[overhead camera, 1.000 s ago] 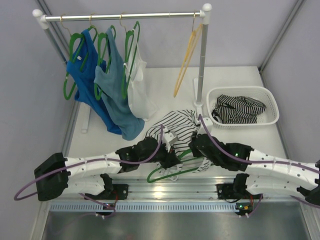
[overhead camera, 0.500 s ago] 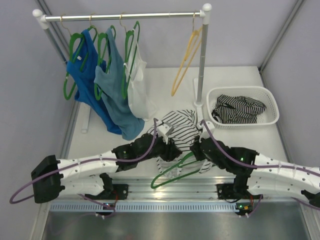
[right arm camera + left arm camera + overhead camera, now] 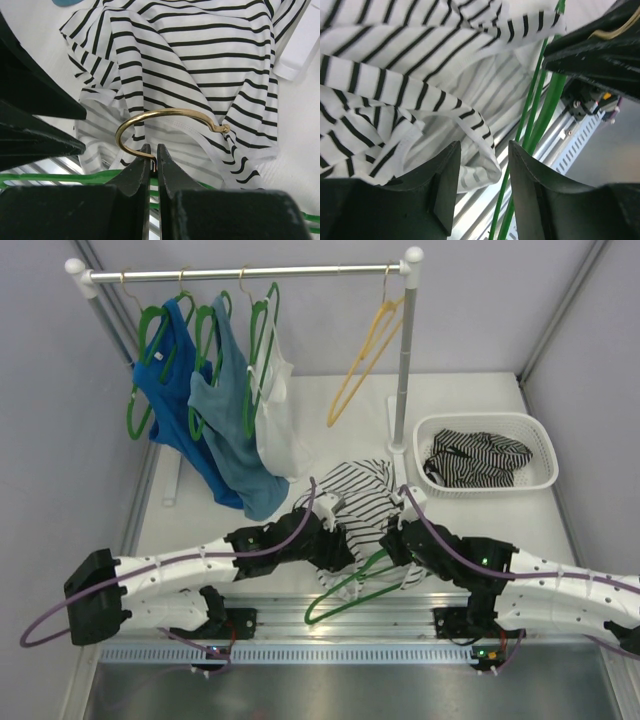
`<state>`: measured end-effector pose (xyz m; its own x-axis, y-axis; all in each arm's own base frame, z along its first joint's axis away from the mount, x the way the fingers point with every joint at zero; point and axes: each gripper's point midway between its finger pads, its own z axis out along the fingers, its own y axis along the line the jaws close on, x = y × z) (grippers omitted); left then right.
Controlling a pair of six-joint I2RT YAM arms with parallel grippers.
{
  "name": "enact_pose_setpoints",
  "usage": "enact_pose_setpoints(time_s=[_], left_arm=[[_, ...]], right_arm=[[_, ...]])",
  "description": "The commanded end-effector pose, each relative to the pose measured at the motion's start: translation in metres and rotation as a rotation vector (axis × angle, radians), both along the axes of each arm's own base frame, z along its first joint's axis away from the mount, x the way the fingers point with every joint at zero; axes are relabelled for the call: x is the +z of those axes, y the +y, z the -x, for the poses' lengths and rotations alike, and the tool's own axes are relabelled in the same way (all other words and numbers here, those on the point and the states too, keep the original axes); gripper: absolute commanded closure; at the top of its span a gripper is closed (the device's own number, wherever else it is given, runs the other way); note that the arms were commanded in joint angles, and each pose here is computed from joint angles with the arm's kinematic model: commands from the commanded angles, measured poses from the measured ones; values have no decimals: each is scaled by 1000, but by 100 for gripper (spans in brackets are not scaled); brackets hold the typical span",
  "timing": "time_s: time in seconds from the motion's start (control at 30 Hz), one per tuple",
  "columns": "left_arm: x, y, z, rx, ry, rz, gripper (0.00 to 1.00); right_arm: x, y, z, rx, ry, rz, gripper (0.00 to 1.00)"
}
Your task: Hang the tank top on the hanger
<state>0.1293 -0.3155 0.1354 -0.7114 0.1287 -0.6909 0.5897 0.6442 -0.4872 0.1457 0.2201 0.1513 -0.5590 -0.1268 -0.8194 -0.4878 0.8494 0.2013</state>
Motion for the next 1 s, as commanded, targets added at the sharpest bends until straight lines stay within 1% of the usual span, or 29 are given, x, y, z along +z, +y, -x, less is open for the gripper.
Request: enact_pose_setpoints(time_s=[0.0, 0.1, 0.33, 0.7, 0.83, 0.9, 0.93, 0.97], left_arm=[[-11, -9, 26, -105, 136, -12, 52], [-20, -20, 37, -171, 193, -5, 52], [-43, -31, 42, -205, 254, -39, 52], [-53, -52, 47, -239, 280, 2, 52], [-61, -58, 46, -230, 285, -16, 53], [-65, -59, 46, -224, 284, -29, 56], [-64, -60, 45, -220, 280, -25, 60], [-62, -60, 44, -214, 272, -19, 69]], right_arm=[[17, 11, -1, 13, -31, -72, 100], [17, 10, 0, 10, -30, -73, 100], [20, 8, -2, -2, -37, -81, 100], [18, 8, -2, -8, -36, -76, 100], [19, 7, -3, -16, -40, -77, 100], [20, 6, -4, -19, -42, -79, 100], [20, 5, -4, -26, -43, -80, 100], [19, 4, -5, -31, -44, -76, 100]])
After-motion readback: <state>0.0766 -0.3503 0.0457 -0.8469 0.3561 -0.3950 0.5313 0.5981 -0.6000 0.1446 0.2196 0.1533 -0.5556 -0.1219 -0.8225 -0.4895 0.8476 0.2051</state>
